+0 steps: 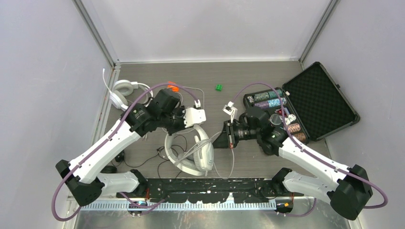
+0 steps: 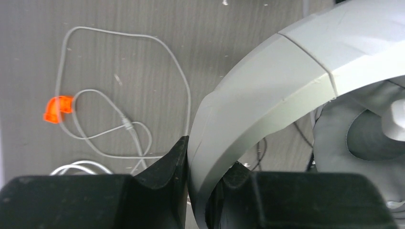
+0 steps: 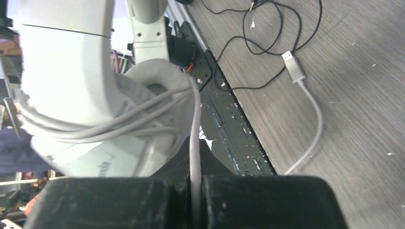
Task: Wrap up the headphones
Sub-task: Wrap the headphones cable around the headphones.
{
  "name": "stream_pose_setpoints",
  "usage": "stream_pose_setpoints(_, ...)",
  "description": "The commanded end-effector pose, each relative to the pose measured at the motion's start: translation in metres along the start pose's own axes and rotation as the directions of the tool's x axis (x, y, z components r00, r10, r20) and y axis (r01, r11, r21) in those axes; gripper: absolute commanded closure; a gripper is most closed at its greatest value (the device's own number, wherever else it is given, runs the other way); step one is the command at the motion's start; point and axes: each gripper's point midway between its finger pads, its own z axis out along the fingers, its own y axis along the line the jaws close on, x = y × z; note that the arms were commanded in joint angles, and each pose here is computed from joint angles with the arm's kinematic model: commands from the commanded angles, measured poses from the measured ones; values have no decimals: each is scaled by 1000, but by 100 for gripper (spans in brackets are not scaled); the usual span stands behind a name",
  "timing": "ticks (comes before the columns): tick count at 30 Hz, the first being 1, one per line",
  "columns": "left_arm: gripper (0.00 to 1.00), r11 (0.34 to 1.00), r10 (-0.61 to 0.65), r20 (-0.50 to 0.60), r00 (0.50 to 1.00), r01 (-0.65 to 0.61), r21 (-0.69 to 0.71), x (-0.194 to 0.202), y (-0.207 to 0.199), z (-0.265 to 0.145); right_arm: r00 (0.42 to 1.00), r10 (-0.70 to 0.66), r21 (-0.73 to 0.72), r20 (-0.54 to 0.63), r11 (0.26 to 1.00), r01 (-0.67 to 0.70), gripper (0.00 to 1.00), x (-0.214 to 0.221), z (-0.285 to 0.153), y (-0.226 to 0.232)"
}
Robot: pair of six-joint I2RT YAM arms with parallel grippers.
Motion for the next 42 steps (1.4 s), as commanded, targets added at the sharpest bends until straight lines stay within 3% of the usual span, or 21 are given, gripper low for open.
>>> stream_pose_setpoints(1, 100, 982, 134, -23, 991, -136, -134, -7, 17, -10, 999, 10, -70, 42, 998, -7, 99, -19, -12, 32)
stream_pose_setpoints(7, 100, 950, 222, -56, 974, -228, -211, -10, 26, -10, 998, 36, -93, 52, 995, -31, 99, -20, -13, 38)
stream_pose_setpoints(16, 100, 933, 215, -111, 970, -238, -271, -5, 38, -9, 997, 31, -135, 72, 991, -21, 99, -27, -20, 55)
stream_pose_setpoints(30, 100, 874, -24, -157, 987, -56, -483, -6, 75, -20, 988, 6, -243, 152, 970, 32, 99, -50, -32, 92)
stream_pose_setpoints(42, 100, 789, -199, -84, 976, 108, -605, -5, 88, -31, 975, -9, -246, 222, 967, 65, 99, -69, -38, 106)
